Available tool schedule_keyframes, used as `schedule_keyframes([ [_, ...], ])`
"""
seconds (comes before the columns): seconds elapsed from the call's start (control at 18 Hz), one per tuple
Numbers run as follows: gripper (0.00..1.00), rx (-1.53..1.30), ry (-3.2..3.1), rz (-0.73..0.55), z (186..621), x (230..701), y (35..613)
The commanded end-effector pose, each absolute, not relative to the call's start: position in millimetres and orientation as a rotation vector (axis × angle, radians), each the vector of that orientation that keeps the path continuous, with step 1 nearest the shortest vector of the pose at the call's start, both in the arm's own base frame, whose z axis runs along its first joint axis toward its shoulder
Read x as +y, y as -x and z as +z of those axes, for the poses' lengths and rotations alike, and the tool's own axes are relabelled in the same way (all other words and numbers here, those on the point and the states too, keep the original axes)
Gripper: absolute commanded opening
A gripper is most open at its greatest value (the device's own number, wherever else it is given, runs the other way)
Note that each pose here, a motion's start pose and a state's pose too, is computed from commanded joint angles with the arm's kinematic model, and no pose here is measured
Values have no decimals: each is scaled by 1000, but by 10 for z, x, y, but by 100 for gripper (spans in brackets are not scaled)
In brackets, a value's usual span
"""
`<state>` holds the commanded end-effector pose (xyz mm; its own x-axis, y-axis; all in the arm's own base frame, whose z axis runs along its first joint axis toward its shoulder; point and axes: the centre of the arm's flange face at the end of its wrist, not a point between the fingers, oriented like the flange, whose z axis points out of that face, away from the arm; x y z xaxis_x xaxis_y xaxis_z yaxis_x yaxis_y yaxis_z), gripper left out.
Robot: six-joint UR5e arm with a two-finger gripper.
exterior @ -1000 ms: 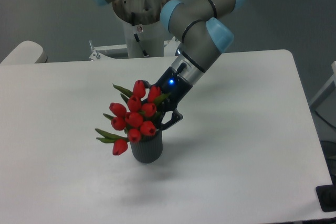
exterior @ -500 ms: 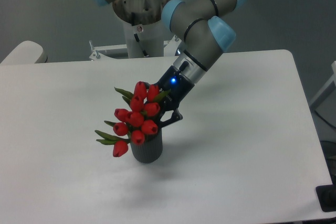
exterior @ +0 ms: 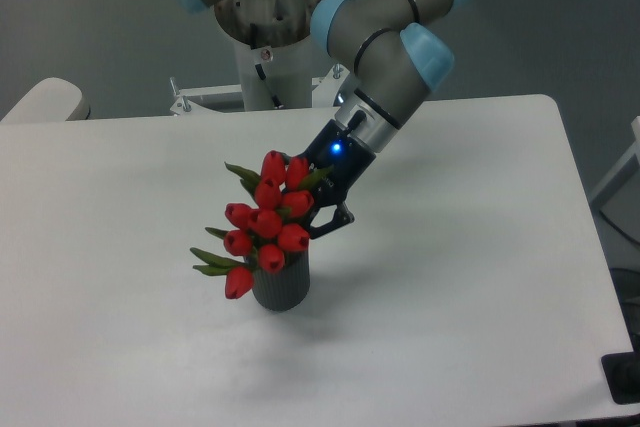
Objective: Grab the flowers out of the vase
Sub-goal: 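Lift the gripped tulips up out of the grey vase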
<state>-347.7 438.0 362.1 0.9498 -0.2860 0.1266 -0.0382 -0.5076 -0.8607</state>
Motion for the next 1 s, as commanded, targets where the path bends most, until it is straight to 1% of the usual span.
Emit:
schedule_keyframes([
  [0.39,41,185,2066,-249,4260,4327,3412],
  [0.83,41,158,2032,-224,4705,4353,3443],
  [1.0,41,132,2009,-216,5001,4356,3437],
])
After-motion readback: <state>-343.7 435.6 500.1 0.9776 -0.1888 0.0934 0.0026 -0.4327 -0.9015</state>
